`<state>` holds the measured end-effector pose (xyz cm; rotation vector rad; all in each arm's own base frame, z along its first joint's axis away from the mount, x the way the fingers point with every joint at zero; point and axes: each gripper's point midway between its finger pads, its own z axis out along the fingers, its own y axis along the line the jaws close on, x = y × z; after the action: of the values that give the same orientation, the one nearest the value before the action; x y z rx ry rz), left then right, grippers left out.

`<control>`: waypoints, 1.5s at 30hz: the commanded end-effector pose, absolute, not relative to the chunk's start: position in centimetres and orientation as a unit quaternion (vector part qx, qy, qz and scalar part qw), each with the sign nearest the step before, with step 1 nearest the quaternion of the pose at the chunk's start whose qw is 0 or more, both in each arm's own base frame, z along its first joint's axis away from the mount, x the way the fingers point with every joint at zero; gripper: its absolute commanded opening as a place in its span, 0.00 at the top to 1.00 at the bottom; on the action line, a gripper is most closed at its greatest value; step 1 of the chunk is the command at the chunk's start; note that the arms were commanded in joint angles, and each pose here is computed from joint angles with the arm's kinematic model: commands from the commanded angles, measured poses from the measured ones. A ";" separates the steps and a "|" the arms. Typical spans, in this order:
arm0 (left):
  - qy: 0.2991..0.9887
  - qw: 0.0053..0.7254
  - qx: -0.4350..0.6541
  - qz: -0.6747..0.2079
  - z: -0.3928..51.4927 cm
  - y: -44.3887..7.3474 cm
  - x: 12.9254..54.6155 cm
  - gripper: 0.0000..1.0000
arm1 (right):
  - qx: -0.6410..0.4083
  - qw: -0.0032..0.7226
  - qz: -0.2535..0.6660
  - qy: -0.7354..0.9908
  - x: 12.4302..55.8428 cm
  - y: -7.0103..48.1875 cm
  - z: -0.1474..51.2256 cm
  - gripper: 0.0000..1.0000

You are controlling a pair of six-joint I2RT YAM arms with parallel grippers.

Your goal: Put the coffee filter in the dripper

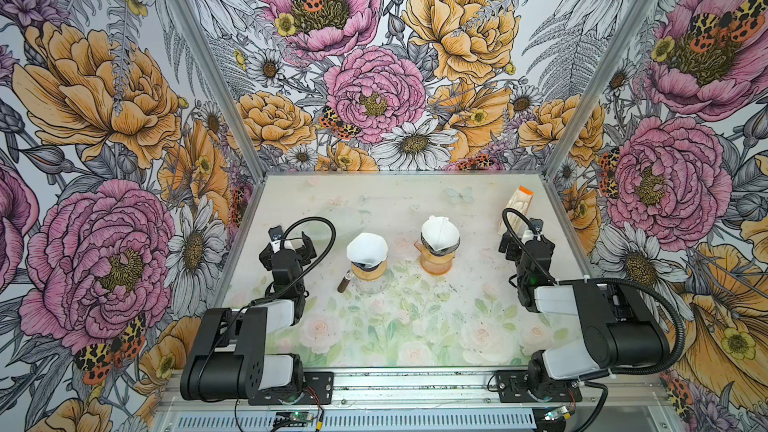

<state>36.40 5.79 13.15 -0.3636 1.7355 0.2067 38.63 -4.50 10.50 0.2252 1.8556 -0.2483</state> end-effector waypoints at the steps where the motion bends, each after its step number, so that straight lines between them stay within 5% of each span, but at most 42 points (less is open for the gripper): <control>1: 0.727 0.667 -0.148 0.072 15.1 5.5 37.8 0.01 | 0.088 0.607 -0.098 0.784 39.5 -4.0 11.5 0.00; 45: 0.765 0.639 -0.074 0.045 13.0 2.6 40.4 0.01 | 0.088 0.604 -0.098 0.786 39.5 -4.0 11.5 0.00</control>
<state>39.87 3.42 12.63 -0.2158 1.7478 0.1306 38.74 -4.29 10.23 0.2161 1.8624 -0.2374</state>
